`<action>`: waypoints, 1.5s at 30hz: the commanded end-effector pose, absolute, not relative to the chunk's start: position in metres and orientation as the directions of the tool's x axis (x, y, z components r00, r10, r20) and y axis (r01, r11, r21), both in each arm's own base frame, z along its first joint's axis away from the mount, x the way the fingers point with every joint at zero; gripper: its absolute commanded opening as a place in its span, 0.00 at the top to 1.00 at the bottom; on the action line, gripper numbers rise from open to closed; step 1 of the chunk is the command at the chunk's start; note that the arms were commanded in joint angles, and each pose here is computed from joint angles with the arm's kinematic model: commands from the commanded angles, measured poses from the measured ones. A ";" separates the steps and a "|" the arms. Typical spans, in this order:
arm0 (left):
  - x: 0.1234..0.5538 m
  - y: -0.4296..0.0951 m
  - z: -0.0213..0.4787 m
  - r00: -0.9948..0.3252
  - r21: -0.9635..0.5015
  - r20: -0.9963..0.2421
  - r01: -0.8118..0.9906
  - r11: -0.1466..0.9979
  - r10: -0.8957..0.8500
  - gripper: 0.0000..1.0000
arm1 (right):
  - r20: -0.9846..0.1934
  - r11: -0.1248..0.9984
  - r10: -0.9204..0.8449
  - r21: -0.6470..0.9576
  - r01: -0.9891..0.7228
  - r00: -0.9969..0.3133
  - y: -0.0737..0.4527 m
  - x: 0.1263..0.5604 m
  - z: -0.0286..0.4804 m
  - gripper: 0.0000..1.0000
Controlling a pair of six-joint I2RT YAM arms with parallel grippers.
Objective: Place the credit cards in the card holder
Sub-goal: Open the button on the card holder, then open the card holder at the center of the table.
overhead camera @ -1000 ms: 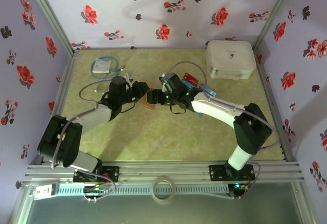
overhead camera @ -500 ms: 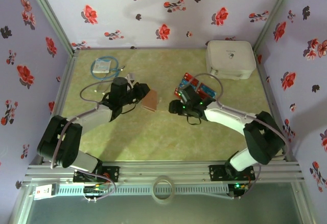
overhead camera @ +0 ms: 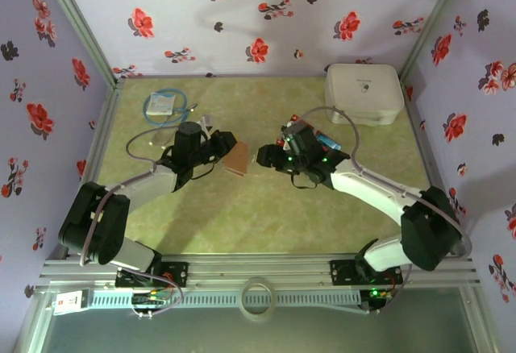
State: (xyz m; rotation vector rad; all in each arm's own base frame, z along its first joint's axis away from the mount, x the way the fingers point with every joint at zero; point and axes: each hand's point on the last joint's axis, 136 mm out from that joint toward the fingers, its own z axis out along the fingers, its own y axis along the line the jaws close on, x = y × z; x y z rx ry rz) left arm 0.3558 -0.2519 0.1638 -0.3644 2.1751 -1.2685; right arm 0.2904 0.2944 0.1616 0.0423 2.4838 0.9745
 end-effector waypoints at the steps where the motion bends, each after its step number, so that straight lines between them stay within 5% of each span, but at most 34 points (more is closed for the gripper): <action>1: 0.358 -0.249 0.169 -0.773 -0.853 -0.387 0.092 0.514 -0.503 0.98 | -0.401 0.684 0.206 0.711 -0.162 -0.892 0.316 0.299 0.178 0.40; 9: 0.358 -0.250 0.168 -0.773 -0.854 -0.386 0.093 0.512 -0.503 0.98 | -0.376 0.699 0.192 0.701 -0.143 -0.906 0.326 0.307 0.156 0.52; 16: 0.359 -0.251 0.160 -0.774 -0.861 -0.372 0.081 0.502 -0.512 0.98 | -0.378 0.712 0.175 0.686 -0.148 -0.909 0.328 0.311 0.147 0.99; 20: 0.357 -0.249 0.145 -0.780 -0.857 -0.365 0.068 0.511 -0.509 0.93 | -0.397 0.696 0.165 0.695 -0.178 -0.903 0.329 0.308 0.165 1.00; 23: 0.355 -0.247 0.133 -0.785 -0.846 -0.369 0.062 0.529 -0.497 0.69 | -0.408 0.673 0.162 0.712 -0.202 -0.899 0.330 0.304 0.185 1.00; 28: 0.352 -0.242 0.112 -0.795 -0.832 -0.364 0.043 0.553 -0.486 0.47 | -0.420 0.634 0.136 0.733 -0.247 -0.897 0.342 0.290 0.213 1.00; 45: 0.341 -0.220 0.064 -0.807 -0.808 -0.336 -0.019 0.589 -0.485 0.34 | -0.362 0.639 0.062 0.730 -0.241 -0.930 0.365 0.278 0.167 1.00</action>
